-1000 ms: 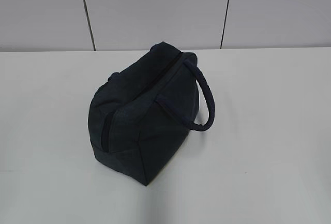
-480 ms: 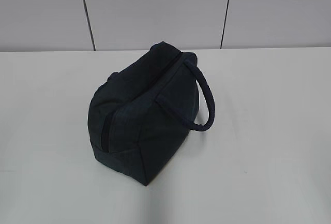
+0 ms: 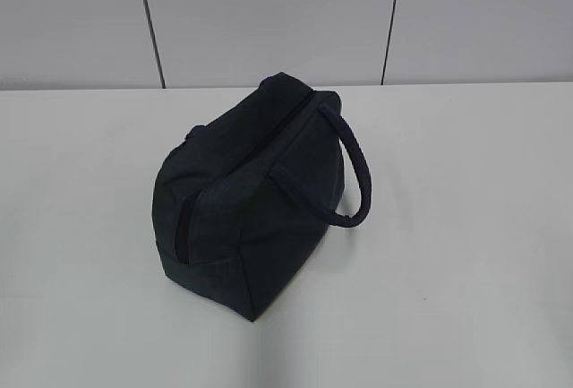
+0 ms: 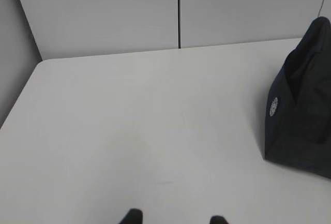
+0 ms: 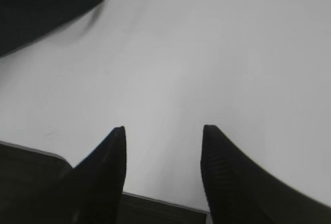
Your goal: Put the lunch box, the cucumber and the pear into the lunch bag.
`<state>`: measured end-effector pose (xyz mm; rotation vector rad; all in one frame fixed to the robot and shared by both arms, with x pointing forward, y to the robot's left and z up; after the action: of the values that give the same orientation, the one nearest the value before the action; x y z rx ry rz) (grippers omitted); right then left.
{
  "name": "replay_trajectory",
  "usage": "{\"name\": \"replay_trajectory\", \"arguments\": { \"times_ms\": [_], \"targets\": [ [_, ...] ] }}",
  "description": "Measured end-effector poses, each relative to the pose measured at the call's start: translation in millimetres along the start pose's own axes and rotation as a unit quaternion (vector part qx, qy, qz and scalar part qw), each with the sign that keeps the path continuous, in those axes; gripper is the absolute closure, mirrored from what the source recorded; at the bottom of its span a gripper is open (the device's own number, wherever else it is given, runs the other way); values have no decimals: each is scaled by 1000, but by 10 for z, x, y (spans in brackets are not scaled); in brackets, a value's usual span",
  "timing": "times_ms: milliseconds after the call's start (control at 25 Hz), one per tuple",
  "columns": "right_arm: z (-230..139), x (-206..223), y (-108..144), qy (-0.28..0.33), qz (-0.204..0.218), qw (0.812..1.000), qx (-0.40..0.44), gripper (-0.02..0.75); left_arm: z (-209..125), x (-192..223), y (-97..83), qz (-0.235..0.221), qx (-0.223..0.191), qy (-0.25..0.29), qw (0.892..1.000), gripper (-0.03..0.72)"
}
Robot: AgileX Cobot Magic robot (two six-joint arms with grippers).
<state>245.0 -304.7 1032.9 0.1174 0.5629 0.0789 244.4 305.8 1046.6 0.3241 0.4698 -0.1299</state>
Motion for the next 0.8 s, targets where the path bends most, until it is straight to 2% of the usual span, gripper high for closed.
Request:
{"name": "replay_trajectory", "arguments": {
  "times_ms": [160, 280, 800],
  "targets": [
    [1, -5, -7, -8, -44, 999, 27, 367, -1, -2, 1, 14, -8, 5, 1000, 447],
    [0, -7, -9, -11, -59, 998, 36, 367, -2, -3, 2, 21, -11, 7, 1000, 447],
    [0, -7, -10, -11, -60, 997, 37, 367, -2, -3, 2, 21, -12, 7, 1000, 447]
  ]
}}
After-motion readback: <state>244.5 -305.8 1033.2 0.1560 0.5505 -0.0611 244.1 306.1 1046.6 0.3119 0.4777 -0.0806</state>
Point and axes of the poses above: a point on each arm's last joint axis where the gripper is mounted, x pointing out along that axis toward the gripper, y along the wrist's bending axis when the last joint is at zero, z = x × y, the point moved 2 cm from there along x, pointing out along that axis toward the gripper, and after that the axes turned 15 degrees about x, right-handed, at the moved point
